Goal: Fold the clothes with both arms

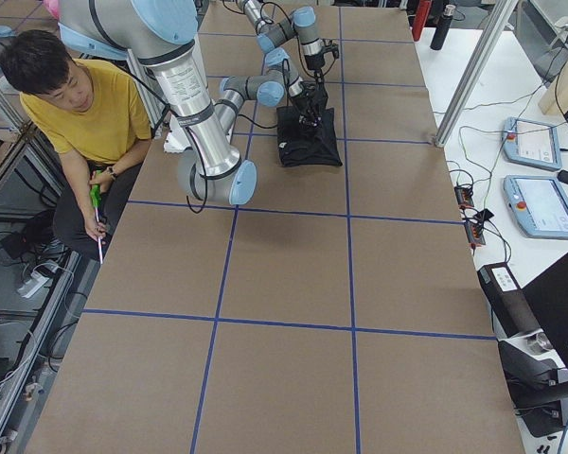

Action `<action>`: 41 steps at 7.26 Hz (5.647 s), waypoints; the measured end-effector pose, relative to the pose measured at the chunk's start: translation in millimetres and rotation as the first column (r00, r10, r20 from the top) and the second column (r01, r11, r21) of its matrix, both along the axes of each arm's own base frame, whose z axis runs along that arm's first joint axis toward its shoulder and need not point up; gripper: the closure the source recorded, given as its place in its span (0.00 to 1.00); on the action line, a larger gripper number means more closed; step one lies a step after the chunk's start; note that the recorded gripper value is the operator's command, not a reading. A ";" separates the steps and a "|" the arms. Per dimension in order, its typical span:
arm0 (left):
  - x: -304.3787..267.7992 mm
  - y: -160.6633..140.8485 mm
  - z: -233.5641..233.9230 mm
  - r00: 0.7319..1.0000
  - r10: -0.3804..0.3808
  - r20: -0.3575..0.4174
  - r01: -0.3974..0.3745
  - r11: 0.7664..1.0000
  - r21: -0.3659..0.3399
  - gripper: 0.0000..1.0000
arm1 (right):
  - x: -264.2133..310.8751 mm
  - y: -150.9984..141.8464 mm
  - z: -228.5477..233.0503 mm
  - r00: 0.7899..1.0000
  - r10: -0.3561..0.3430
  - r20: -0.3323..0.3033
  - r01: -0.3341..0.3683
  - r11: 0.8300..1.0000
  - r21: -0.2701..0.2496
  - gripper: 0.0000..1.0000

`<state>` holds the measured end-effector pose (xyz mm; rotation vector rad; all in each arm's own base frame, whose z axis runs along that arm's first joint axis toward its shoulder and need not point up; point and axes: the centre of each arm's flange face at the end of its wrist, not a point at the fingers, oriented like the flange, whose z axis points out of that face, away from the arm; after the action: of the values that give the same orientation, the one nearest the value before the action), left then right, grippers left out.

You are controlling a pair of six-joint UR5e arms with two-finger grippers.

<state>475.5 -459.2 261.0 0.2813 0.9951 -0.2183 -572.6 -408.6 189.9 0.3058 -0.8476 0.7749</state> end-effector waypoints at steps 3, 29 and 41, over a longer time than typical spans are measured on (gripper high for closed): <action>4.0 -2.9 3.4 1.000 0.003 0.010 -0.003 1.000 0.000 0.00 | 7.8 -30.3 4.0 0.999 -0.022 -0.032 0.022 1.000 -0.008 0.00; -163.0 -42.5 39.9 0.939 0.202 0.277 -0.283 0.913 0.293 0.00 | 91.8 -167.0 23.4 0.861 -0.466 -0.205 0.478 0.878 0.009 0.00; -554.7 -35.1 338.6 0.808 0.312 0.500 -0.412 0.905 0.102 0.00 | 626.2 34.2 443.4 0.607 -0.778 -0.163 0.786 0.618 -0.025 0.00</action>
<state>-79.2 -494.3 599.6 0.3071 0.5612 0.3033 53.6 -374.4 633.4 0.0083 -0.7463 -0.1136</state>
